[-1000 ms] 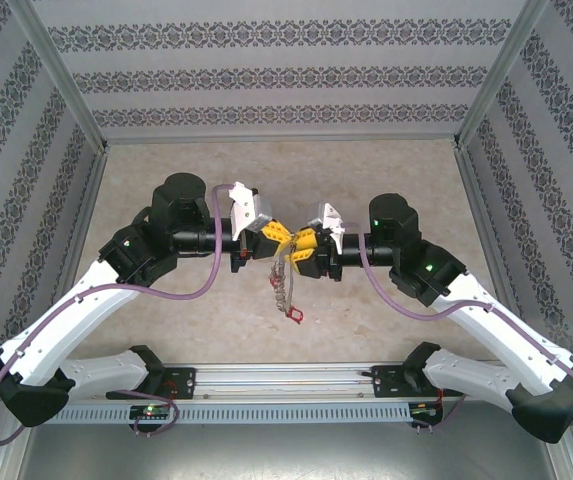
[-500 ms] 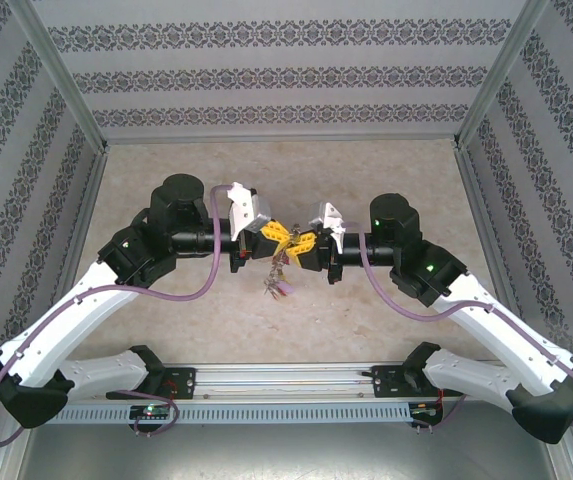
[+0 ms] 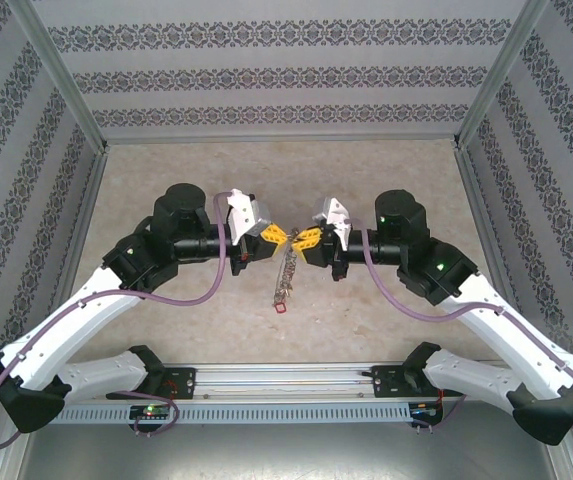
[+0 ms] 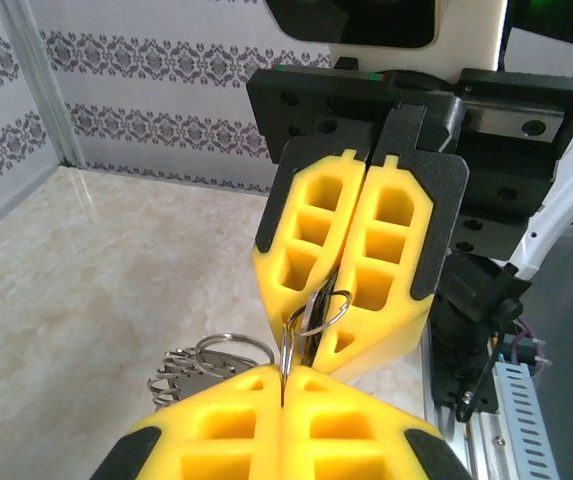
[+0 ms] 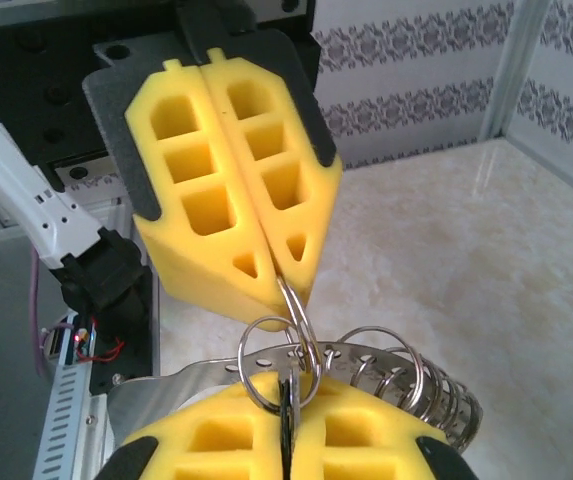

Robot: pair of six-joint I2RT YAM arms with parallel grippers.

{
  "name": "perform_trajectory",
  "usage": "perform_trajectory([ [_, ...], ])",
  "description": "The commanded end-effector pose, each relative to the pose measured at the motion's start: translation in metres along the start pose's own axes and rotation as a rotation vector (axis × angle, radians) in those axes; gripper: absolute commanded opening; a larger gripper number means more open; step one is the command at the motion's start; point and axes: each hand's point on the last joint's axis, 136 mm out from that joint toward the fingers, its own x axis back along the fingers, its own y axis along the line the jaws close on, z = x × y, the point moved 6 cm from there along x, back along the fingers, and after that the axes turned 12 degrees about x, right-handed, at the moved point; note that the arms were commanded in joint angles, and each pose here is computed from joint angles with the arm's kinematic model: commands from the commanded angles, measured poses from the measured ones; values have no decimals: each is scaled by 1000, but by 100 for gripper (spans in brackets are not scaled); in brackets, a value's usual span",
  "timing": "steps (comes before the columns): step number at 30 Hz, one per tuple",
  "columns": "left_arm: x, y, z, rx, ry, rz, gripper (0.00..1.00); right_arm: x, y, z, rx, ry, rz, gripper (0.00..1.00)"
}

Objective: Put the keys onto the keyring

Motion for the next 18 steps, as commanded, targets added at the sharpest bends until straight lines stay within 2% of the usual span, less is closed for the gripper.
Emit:
perform_trajectory([
  [1,4,6,-10,-31,-85,-54,0,7,-4,-16,15,-9,16,0],
  [8,-3,12,4,-17,-75,-53,0,6,-10,-32,-8,-17,27,0],
  [9,-3,13,7,-17,-70,-58,2,5,-12,-34,-13,-15,27,0],
  [12,-1,12,11,-19,-75,-63,30,2,-17,-35,-31,3,44,0],
  [14,1,12,13,-17,-82,-72,44,0,-22,-34,-47,25,66,0],
  [16,4,12,17,-14,-87,-80,52,-3,-28,-32,-65,56,92,0],
  [18,4,13,23,-10,-88,-92,55,-6,-33,-32,-75,79,104,0],
])
